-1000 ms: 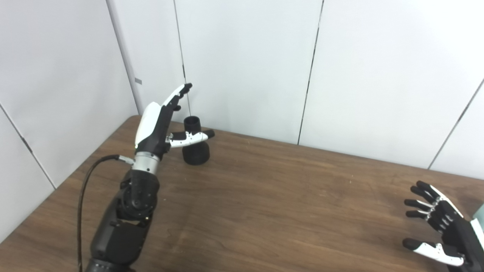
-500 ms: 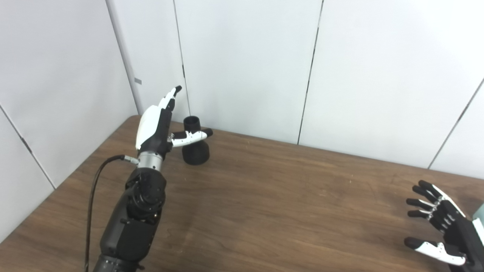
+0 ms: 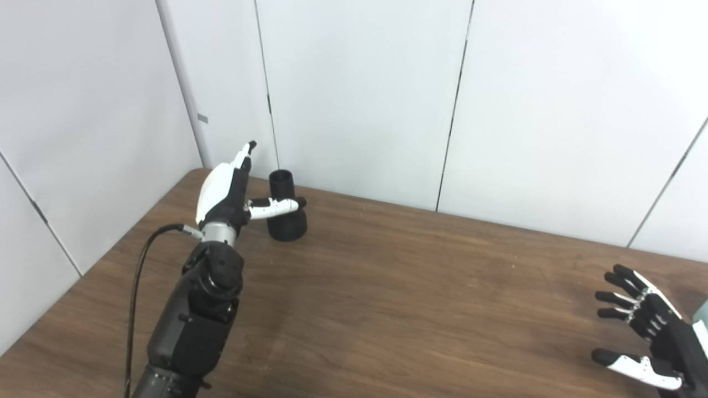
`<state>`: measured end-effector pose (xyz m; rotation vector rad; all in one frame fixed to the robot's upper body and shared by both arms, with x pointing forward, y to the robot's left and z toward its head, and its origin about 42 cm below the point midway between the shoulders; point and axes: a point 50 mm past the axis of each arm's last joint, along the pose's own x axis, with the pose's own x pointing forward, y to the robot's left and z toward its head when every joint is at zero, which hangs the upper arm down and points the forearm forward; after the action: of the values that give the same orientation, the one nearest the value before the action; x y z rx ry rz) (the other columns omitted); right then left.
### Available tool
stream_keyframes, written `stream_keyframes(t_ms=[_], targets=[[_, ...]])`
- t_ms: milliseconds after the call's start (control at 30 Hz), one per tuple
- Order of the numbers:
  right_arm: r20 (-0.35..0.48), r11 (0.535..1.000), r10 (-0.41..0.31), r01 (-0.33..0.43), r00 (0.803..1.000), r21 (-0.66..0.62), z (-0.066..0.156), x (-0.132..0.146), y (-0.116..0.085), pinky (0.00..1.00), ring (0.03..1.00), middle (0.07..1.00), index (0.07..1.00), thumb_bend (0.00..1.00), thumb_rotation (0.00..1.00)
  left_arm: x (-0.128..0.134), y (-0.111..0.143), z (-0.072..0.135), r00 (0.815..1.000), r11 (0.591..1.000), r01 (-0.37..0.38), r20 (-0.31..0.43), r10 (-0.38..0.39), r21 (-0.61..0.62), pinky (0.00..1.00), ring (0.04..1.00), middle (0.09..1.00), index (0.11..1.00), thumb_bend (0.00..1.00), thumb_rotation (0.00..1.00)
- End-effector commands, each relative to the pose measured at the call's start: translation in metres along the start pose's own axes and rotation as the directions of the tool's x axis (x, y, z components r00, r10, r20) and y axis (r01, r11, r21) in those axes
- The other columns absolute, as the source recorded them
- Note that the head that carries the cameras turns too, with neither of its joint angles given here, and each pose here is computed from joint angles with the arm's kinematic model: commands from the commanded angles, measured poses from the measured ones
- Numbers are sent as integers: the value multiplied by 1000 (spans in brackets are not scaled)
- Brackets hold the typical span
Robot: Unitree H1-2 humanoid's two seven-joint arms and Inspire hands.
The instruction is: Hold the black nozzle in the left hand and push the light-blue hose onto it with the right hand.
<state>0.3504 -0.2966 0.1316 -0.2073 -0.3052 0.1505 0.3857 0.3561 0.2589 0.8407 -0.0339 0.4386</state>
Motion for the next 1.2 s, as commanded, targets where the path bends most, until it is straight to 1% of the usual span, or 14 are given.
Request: stream_keyframes(t_ms=[0,233,367,467,633,867,1067,1167], targets=[[-81,1000,3,-4,997,-13,-23,-32,3,644,738,845,868,933,331,16,20,14,997,998,-64,37,62,29,1000,1000,1000,1000,969,358],[-91,1000,14,-14,996,-2,-24,-34,0,649,733,840,866,941,339,29,22,4,999,995,-43,-9,44,86,1000,1000,998,1000,979,376],[-94,1000,18,-18,995,-3,-24,-35,1,648,735,840,865,949,354,37,22,-5,999,995,-15,-43,20,102,1000,1000,964,1000,1000,408],[-99,1000,17,-18,995,-5,-25,-34,-1,647,736,840,865,950,354,41,22,-12,998,995,17,-67,-10,99,1000,1000,962,998,991,405],[-99,1000,17,-18,995,-7,-23,-35,1,647,736,840,865,949,353,42,24,-12,995,992,61,-81,-53,109,1000,1000,962,957,995,406],[-105,1000,18,-19,994,-1,-20,-36,4,647,736,841,865,947,348,45,23,-14,990,983,101,-109,-85,151,1000,1000,966,943,984,397],[-107,1000,19,-20,994,-6,-19,-37,6,642,738,842,866,937,331,42,21,-12,988,980,129,-109,-112,155,993,1000,928,896,964,364],[-106,1000,20,-21,994,-5,-19,-38,7,639,738,843,866,931,321,42,18,-12,984,977,153,-109,-138,147,992,1000,908,884,946,343]])
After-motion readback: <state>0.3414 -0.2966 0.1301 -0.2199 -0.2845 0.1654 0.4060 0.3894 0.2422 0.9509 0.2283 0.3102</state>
